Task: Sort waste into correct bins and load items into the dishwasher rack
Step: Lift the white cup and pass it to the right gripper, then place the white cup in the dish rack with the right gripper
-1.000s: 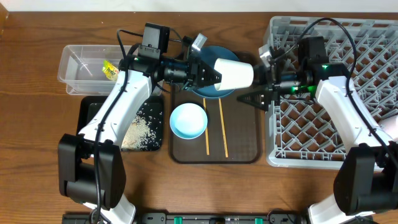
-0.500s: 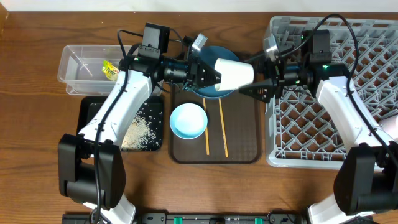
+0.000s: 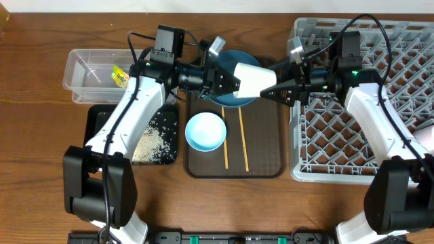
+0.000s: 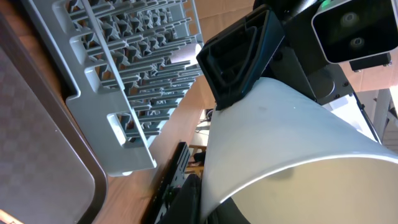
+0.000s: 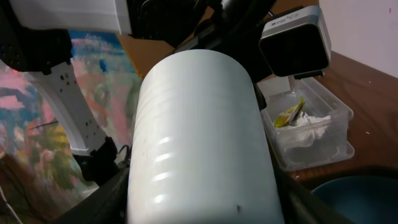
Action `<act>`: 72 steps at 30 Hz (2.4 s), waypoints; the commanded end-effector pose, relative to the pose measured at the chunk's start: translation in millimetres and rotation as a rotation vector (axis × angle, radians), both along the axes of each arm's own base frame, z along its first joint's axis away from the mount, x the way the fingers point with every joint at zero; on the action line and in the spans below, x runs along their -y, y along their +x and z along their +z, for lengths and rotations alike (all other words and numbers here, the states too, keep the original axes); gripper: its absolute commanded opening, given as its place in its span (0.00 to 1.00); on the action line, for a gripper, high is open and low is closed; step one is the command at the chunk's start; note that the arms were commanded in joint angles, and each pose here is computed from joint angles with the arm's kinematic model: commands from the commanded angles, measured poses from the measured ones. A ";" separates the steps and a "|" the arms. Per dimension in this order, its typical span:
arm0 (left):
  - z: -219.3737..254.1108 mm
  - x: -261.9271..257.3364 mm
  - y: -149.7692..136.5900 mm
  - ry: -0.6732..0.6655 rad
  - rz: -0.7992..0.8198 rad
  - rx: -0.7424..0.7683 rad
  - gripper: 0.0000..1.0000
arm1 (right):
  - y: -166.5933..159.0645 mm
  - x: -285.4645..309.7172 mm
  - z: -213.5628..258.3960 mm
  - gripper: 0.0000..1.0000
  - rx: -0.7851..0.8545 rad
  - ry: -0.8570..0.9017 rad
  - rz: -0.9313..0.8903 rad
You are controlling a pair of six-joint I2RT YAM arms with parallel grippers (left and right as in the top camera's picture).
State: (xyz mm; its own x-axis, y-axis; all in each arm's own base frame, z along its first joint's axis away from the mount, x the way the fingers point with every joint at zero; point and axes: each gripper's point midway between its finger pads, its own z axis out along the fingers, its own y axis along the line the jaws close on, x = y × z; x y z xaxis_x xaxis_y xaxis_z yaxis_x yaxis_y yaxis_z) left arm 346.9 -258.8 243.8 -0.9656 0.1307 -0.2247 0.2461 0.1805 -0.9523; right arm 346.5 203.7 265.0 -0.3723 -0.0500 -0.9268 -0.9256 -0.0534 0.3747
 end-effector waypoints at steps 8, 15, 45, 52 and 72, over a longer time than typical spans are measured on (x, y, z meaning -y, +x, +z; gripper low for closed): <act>-66.3 -26.7 27.2 0.374 0.210 0.010 0.58 | 19.4 4.5 -26.3 0.40 -0.209 -0.156 -0.149; -112.9 -102.8 29.2 0.813 0.382 -0.009 0.65 | 35.6 52.2 -88.5 0.31 -0.401 -0.527 -0.473; -60.8 -173.4 19.9 1.028 0.609 0.114 0.66 | -33.6 413.7 -83.0 0.01 -1.010 -1.065 -1.763; -60.8 -173.4 19.9 1.028 0.609 0.114 0.66 | -34.3 426.3 -116.3 0.01 -1.113 -1.096 -1.728; -66.6 -177.4 8.3 1.065 0.586 0.073 0.72 | 10.5 367.2 -91.4 0.99 -1.032 -0.781 -1.518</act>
